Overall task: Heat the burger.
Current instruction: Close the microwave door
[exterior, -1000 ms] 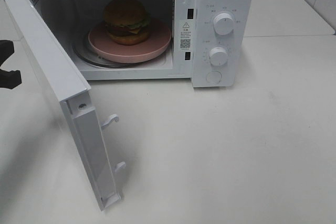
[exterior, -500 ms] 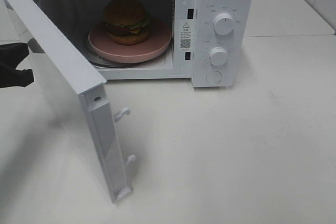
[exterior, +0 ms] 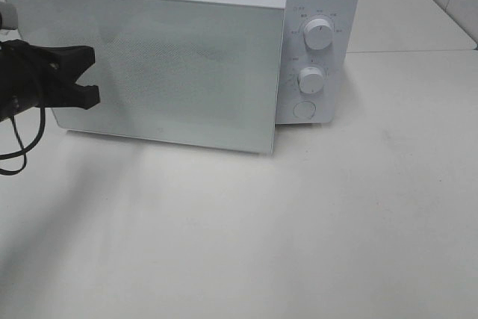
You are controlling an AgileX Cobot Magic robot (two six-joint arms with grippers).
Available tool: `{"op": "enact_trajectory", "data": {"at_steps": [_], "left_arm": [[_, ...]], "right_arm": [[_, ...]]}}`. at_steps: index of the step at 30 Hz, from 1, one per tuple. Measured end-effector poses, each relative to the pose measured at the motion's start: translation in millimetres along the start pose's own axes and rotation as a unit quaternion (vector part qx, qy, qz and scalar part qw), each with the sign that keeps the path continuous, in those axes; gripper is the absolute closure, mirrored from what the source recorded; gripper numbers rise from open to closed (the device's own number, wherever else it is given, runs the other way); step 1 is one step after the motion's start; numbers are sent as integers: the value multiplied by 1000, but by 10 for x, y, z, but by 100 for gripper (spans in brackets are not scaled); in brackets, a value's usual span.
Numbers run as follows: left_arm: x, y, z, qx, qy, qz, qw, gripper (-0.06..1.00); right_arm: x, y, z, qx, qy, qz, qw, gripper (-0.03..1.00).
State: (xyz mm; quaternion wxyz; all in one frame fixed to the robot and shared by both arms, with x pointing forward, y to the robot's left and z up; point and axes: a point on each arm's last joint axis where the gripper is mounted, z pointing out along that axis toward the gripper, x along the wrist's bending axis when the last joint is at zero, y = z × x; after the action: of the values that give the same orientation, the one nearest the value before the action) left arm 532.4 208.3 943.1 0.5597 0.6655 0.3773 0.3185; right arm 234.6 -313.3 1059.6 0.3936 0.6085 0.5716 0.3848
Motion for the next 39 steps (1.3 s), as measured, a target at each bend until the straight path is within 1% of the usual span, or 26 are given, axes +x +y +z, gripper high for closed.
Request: {"op": "enact_trajectory", "data": {"at_steps": [8, 11, 13, 15, 16, 17, 19, 20, 21, 23, 24, 25, 26, 27, 29, 30, 31, 33, 35, 36, 38, 39], "left_arm": [[-160, 28, 338, -1, -27, 4, 1000, 94], [-176, 30, 357, 0, -30, 6, 1000, 94], [-213, 59, 498, -5, -35, 7, 999, 94], [-220, 66, 527, -5, -34, 7, 999, 94], [-262, 71, 587, 0, -43, 12, 999, 94], [-262, 71, 587, 0, -43, 12, 999, 94], [-351, 80, 674, 1, -60, 22, 998, 94], [-351, 80, 674, 1, -60, 22, 998, 94], [-413, 83, 732, 1, -73, 30, 997, 94], [-443, 87, 763, 0, -79, 34, 996, 94], [-512, 93, 827, 2, -92, 41, 995, 94], [-512, 93, 827, 2, -92, 41, 995, 94], [-570, 100, 891, 4, -99, 47, 994, 94], [-570, 100, 891, 4, -99, 47, 994, 94], [-646, 104, 994, 4, -108, 52, 993, 94], [-646, 104, 994, 4, -108, 52, 993, 94], [-703, 118, 1058, -1, -116, 56, 992, 94], [-733, 128, 1082, -3, -121, 59, 991, 94], [-772, 131, 1148, -2, -119, 55, 991, 94], [-788, 144, 1211, 0, -113, 47, 992, 94], [-816, 142, 1238, 4, -114, 47, 992, 94], [-877, 145, 1289, 2, -120, 45, 992, 94]], "right_arm": [[0, 0, 0, 0, 0, 0, 1000, 26], [0, 0, 0, 0, 0, 0, 1000, 26], [0, 0, 0, 0, 0, 0, 1000, 26], [0, 0, 0, 0, 0, 0, 1000, 26], [0, 0, 0, 0, 0, 0, 1000, 26], [0, 0, 0, 0, 0, 0, 1000, 26], [0, 0, 0, 0, 0, 0, 1000, 26], [0, 0, 0, 0, 0, 0, 1000, 26], [0, 0, 0, 0, 0, 0, 1000, 26], [0, 0, 0, 0, 0, 0, 1000, 26], [0, 0, 0, 0, 0, 0, 1000, 26], [0, 0, 0, 0, 0, 0, 1000, 26], [0, 0, 0, 0, 0, 0, 1000, 26], [0, 0, 0, 0, 0, 0, 1000, 26], [0, 0, 0, 0, 0, 0, 1000, 26], [0, 0, 0, 0, 0, 0, 1000, 26], [0, 0, 0, 0, 0, 0, 1000, 26], [0, 0, 0, 0, 0, 0, 1000, 26], [0, 0, 0, 0, 0, 0, 1000, 26], [0, 0, 0, 0, 0, 0, 1000, 26], [0, 0, 0, 0, 0, 0, 1000, 26], [0, 0, 0, 0, 0, 0, 1000, 26]]}}
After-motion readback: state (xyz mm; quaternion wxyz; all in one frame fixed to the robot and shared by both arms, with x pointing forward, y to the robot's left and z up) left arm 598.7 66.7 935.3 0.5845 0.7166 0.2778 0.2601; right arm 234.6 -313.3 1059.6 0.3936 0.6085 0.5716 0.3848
